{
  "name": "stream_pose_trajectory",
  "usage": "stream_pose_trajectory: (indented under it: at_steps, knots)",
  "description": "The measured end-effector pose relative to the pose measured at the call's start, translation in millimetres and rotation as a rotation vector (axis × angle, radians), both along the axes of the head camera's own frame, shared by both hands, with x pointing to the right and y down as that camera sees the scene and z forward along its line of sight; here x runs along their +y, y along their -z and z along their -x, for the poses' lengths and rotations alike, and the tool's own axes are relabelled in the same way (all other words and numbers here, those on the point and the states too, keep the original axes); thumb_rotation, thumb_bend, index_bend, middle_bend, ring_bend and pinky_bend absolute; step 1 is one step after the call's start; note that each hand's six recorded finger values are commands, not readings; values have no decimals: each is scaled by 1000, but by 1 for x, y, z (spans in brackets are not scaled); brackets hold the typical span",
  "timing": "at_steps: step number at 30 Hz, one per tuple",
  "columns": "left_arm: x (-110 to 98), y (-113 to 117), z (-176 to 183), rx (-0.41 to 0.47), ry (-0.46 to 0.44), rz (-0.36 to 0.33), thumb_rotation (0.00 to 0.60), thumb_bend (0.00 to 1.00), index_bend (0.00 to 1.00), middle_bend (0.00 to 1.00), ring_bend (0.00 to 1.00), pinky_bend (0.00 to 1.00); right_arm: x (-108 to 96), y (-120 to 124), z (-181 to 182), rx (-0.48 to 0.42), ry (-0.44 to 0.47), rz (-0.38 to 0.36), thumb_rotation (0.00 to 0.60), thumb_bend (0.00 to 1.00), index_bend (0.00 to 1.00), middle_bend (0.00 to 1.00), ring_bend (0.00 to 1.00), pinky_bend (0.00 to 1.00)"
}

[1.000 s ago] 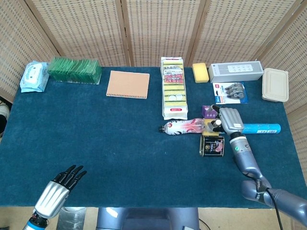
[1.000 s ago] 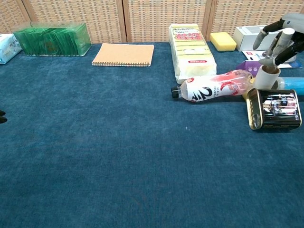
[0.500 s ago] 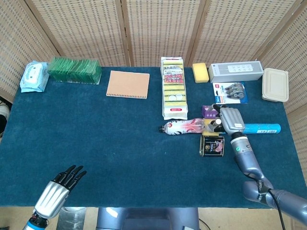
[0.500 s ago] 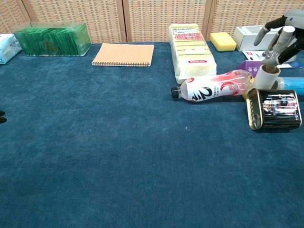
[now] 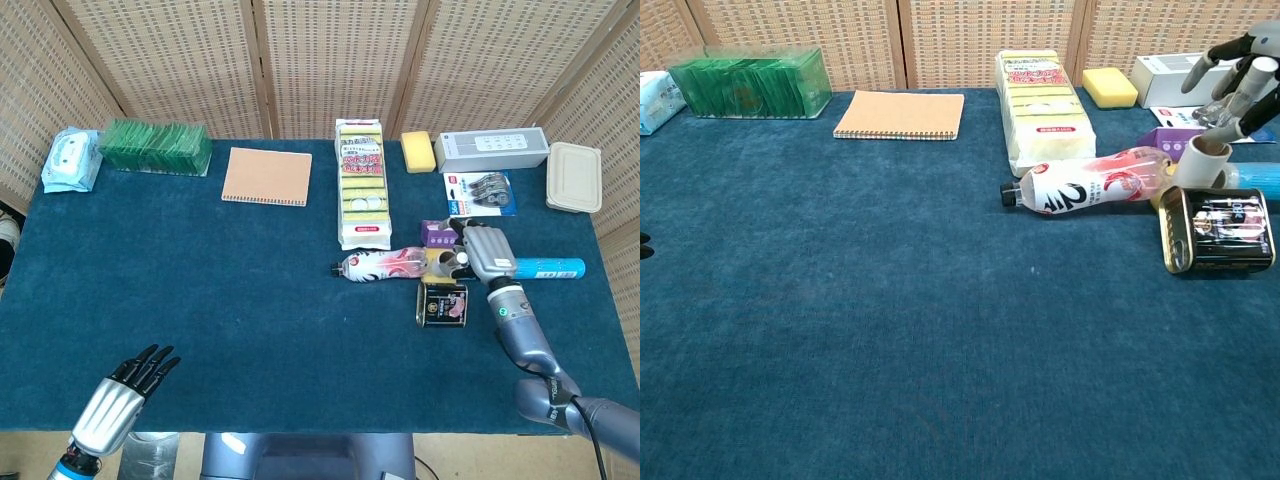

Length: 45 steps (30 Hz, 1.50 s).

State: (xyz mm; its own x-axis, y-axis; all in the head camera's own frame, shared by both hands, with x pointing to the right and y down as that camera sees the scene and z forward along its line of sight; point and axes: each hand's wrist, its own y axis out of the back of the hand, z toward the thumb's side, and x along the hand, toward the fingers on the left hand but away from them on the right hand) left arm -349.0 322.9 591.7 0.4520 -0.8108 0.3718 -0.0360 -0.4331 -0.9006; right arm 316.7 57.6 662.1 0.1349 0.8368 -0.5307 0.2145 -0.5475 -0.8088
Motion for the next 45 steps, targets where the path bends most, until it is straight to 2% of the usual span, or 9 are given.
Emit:
stream_pose_trajectory:
  at_steps: [21,35,41,45]
  knots:
    - [0,1,0,3,0,-1,600,286,124,137,127,331,-1,5,1,18,18,-34,600,272,253,269,234,267]
    - [-1,4,1,9,1,-6,600,286,124,137,127,331,-5,14,-32,98,-1,-77,600,273,242,243,212,241]
    - [-1,6,3,9,6,-12,600,287,124,137,127,331,2,25,-51,130,-1,-100,600,273,235,239,210,240]
    - [-4,9,6,8,16,-22,600,286,123,137,127,331,16,35,-53,108,25,-128,600,273,235,239,209,240]
